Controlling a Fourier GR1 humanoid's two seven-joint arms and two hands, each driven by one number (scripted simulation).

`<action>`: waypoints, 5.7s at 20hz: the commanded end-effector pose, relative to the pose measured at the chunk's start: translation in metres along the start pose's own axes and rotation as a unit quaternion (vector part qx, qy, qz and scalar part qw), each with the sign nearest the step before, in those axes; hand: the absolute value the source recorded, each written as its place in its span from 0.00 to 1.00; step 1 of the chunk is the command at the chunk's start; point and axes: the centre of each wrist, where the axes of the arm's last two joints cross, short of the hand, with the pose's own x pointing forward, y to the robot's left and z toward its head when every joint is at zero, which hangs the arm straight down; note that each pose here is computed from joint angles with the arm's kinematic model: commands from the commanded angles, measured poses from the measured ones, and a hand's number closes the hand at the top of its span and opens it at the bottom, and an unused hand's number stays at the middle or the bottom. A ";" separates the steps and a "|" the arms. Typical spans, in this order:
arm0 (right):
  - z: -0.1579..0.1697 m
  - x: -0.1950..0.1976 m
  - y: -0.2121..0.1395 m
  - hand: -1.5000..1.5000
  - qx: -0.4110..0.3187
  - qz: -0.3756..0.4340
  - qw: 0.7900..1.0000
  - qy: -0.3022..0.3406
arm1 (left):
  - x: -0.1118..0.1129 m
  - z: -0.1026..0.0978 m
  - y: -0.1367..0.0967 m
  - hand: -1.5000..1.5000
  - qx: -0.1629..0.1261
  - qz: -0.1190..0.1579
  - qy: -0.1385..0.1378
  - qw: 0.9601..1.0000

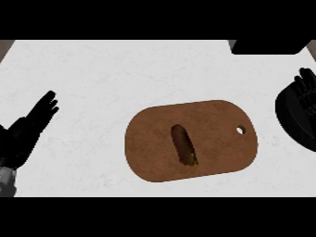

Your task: Pick the sweet potato from the cutting board and place it in the pot

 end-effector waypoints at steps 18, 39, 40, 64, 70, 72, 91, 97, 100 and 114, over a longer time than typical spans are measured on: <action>-0.124 0.138 0.070 0.00 0.552 0.318 0.739 -0.218 | 0.078 -0.047 -0.042 0.50 0.051 0.092 -0.190 0.976; -0.103 0.120 0.216 0.00 0.621 0.540 0.553 -0.128 | 0.060 -0.044 -0.023 0.50 0.089 0.096 -0.172 0.976; -0.108 0.115 0.209 0.00 0.623 0.542 0.552 -0.117 | 0.046 -0.036 -0.034 0.50 0.088 0.093 -0.183 0.975; -0.077 0.043 0.221 0.00 0.604 0.580 0.532 -0.122 | 0.074 -0.028 -0.042 0.50 0.092 0.095 -0.178 0.975; -0.066 0.014 0.234 0.00 0.613 0.569 0.533 -0.127 | 0.054 -0.039 -0.023 0.50 0.097 0.099 -0.182 0.974; -0.068 -0.012 0.254 0.00 0.616 0.565 0.533 -0.129 | 0.069 -0.038 -0.036 0.50 0.080 0.093 -0.183 0.975; -0.039 -0.032 0.265 1.00 0.651 0.524 0.504 -0.219 | 0.060 -0.041 -0.030 0.50 0.093 0.099 -0.171 0.976; -0.045 -0.001 0.271 1.00 0.524 0.563 0.599 -0.222 | 0.047 -0.049 -0.044 0.50 0.087 0.098 -0.174 0.976; -0.078 0.013 0.248 1.00 0.382 0.551 0.736 -0.095 | 0.053 -0.041 -0.029 0.50 0.101 0.092 -0.170 0.976; -0.104 0.125 0.216 1.00 -0.192 0.492 0.846 0.074 | 0.060 -0.040 -0.028 0.50 0.084 0.098 -0.173 0.976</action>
